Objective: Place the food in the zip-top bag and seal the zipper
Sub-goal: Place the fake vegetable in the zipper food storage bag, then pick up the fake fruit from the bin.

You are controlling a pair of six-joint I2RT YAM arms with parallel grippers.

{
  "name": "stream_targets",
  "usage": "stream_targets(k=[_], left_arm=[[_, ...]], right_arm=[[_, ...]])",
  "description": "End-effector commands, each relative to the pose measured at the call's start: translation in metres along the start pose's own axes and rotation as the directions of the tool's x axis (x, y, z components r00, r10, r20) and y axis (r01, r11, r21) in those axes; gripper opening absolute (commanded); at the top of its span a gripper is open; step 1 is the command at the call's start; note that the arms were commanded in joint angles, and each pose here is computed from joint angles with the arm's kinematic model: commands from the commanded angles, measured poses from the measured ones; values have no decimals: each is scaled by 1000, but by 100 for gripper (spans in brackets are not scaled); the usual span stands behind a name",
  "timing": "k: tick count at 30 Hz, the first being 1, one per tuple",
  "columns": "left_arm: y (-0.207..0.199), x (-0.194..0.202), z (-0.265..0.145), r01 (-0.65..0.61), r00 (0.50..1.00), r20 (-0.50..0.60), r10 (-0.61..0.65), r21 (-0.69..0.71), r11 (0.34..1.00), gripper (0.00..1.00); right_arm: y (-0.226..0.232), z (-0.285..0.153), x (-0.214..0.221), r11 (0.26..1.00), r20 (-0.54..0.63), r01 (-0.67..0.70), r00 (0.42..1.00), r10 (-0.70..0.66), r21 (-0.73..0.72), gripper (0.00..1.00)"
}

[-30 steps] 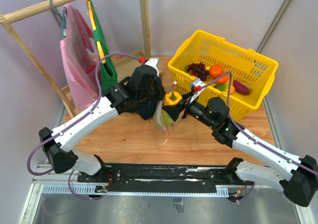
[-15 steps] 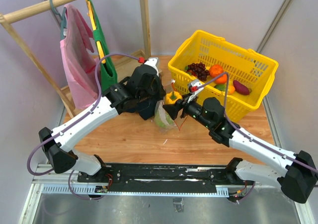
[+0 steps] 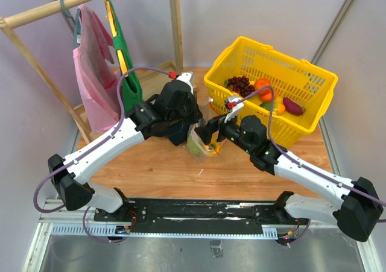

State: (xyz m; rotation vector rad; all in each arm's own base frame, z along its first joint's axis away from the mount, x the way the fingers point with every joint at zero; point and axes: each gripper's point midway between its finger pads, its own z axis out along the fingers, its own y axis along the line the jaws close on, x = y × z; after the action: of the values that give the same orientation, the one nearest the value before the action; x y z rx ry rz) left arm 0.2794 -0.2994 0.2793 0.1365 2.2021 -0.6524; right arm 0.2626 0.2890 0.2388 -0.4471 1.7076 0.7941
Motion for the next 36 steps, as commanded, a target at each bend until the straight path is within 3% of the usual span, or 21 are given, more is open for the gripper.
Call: stream_targets(k=[1,8,22,26,36], left_arm=[[-4,-10,-8,17,999,41,-18,23,1000,0],[-2,-9,-7,14,999,43,-14,16,1000,0],[2,-10,-10,1,999,51,-1,6,1000,0],[0,-10,-11,-8,999,50,7,13,1000,0],[-3,-14,-17,-54,997,55,52,32,998,0]], right_arm=[[14,-8,-29,1000,31,2,1000,-2,-17,99],[17,-38,-39,999,-49,36,998,-37,-8,98],[-43,-94,-74,943,-237,197,962,-133,268,94],[-72,-104,-81,912,-294,202,951,-96,356,94],[-149,-124,-109,839,-310,151,951,22,523,95]])
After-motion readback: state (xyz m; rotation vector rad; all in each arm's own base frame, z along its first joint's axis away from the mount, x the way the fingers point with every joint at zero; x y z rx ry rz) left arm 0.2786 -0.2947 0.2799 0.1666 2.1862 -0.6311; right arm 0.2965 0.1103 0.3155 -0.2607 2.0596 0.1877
